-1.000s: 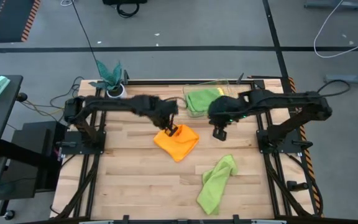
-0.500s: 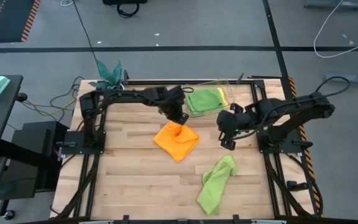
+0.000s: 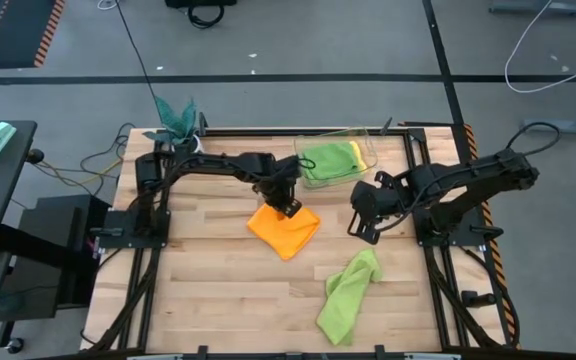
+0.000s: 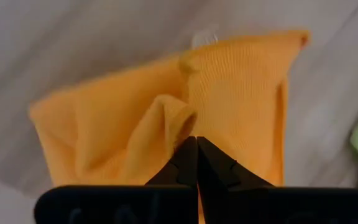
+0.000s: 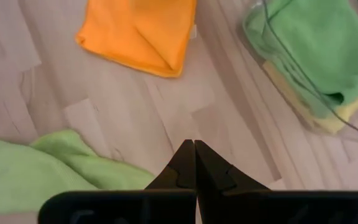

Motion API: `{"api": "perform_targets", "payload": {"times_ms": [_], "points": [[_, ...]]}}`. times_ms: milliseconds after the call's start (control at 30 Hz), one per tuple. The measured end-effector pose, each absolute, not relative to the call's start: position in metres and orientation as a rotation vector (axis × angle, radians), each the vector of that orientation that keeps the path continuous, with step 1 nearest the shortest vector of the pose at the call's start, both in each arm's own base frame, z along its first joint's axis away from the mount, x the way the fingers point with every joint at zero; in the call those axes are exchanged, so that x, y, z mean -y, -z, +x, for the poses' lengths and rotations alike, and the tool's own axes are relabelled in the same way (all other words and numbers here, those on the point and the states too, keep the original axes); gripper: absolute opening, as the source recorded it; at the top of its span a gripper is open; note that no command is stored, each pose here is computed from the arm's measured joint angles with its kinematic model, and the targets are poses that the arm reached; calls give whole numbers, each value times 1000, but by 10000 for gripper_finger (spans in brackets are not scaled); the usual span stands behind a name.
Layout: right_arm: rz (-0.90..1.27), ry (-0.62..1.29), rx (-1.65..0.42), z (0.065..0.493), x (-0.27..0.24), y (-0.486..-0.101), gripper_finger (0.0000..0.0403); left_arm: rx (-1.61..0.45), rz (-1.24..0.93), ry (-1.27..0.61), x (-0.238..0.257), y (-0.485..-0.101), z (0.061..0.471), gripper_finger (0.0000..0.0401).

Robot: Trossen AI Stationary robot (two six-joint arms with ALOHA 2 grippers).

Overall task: Fold microfiber towels
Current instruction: Fold the orange towel

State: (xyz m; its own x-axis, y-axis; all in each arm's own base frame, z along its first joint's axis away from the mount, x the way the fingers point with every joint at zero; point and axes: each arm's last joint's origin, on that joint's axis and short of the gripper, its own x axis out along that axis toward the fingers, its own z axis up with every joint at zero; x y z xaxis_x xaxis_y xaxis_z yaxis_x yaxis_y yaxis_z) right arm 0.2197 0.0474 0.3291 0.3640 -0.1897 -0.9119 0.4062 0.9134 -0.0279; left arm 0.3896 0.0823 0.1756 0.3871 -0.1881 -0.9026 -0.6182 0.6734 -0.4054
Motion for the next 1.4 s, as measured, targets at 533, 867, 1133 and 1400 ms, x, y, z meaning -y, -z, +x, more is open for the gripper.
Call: {"api": "perform_targets", "payload": {"times_ms": [533, 867, 1133, 1400], "points": [[204, 342, -1153, 213, -68, -324, 0, -1425, -740, -417, -1, -200, 361, 8], [124, 322, -1136, 218, -59, -324, 0, -1173, -737, -634, -21, -230, 357, 7], [122, 348, -1114, 225, -42, -326, 0, -1090, -803, -639, -66, -220, 367, 5], [121, 352, -1098, 228, -37, -326, 0, -1111, -805, -665, -79, -198, 375, 6]]}}
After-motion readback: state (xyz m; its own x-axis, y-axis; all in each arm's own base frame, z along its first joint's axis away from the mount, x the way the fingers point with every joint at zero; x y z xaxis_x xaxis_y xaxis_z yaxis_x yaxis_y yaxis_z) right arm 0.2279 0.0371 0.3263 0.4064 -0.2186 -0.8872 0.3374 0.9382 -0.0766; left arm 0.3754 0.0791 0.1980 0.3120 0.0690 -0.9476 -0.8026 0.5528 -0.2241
